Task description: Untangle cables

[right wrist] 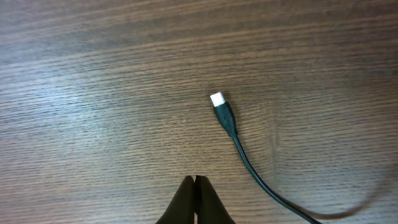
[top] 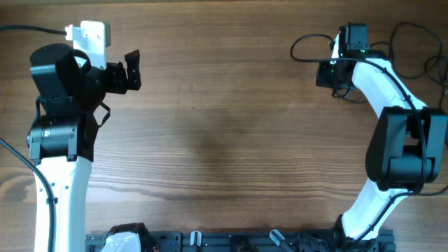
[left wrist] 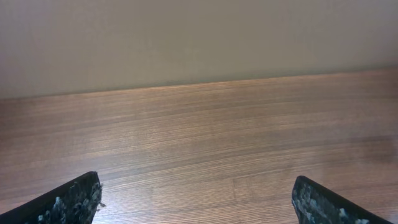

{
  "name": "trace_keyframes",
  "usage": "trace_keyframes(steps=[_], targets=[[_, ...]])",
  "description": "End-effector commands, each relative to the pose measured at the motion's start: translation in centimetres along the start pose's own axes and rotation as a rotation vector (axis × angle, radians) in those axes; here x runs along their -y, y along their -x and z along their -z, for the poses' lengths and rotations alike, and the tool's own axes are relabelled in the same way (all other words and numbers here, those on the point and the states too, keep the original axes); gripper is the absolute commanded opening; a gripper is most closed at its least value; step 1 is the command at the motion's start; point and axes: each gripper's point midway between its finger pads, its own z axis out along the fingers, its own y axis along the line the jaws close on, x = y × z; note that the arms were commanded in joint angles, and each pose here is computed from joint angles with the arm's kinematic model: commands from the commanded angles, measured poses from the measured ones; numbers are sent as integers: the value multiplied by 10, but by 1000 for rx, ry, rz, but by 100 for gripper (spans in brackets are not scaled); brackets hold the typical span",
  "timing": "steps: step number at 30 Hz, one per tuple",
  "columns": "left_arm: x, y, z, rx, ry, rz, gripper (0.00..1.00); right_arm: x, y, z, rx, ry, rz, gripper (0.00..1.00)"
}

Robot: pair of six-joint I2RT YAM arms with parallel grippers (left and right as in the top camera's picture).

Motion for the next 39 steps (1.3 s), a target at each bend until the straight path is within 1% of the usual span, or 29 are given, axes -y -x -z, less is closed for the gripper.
trace_keyframes(steps=[1,9,18,25,30,39], targets=[[1,2,4,14,-6,9,100,-3,-11,-21,-45,9,5,5],[1,2,4,13,-6,9,100,1,-5,-24,-22,-5,0,5],[1,1,4,9,-7,10,100,18,-3,-26,-20,-31,-4,5],[1,2,5,11,-7,10,100,18,-5,-28,-27,-30,-4,5],[1,2,5,11,-7,9,100,18,-15,-39,-67,-26,-7,5],[1,2,5,12,-7,9,100,17,-14,-41,-61,-24,-6,5]])
